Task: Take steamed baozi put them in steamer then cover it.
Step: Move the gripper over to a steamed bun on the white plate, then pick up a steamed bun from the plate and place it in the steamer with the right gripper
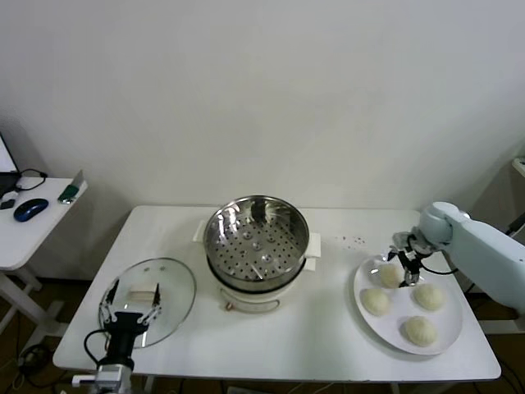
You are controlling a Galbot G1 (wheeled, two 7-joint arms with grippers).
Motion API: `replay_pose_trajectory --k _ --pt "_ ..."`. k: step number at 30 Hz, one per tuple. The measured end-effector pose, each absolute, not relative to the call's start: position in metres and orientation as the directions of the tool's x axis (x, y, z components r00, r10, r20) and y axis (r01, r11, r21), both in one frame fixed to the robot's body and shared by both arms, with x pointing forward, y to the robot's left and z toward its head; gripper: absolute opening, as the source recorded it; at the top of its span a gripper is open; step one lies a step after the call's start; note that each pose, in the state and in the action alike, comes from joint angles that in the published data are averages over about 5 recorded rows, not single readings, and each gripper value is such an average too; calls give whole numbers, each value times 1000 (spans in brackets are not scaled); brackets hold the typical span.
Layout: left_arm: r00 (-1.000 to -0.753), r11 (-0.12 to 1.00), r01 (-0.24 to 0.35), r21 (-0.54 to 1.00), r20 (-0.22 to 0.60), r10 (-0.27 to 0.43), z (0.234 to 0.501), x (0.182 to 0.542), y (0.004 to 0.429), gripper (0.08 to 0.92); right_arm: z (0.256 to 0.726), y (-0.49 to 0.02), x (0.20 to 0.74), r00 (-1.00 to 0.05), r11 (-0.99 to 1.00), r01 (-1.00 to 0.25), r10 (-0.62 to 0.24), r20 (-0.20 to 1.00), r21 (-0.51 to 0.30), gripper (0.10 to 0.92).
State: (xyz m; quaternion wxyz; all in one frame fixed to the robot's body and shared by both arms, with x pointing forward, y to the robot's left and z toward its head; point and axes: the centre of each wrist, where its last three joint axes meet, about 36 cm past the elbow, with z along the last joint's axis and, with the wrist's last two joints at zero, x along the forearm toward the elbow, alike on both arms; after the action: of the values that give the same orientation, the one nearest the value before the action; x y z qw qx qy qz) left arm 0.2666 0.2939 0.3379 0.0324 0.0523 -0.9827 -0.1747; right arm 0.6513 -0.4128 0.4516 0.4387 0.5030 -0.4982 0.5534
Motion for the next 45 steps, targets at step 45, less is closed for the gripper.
replay_pose_trajectory --k 45 --pt "-990 938 -84 335 78 -117 329 252 292 823 697 -180 719 -254 -863 -475 -54 966 -173 662"
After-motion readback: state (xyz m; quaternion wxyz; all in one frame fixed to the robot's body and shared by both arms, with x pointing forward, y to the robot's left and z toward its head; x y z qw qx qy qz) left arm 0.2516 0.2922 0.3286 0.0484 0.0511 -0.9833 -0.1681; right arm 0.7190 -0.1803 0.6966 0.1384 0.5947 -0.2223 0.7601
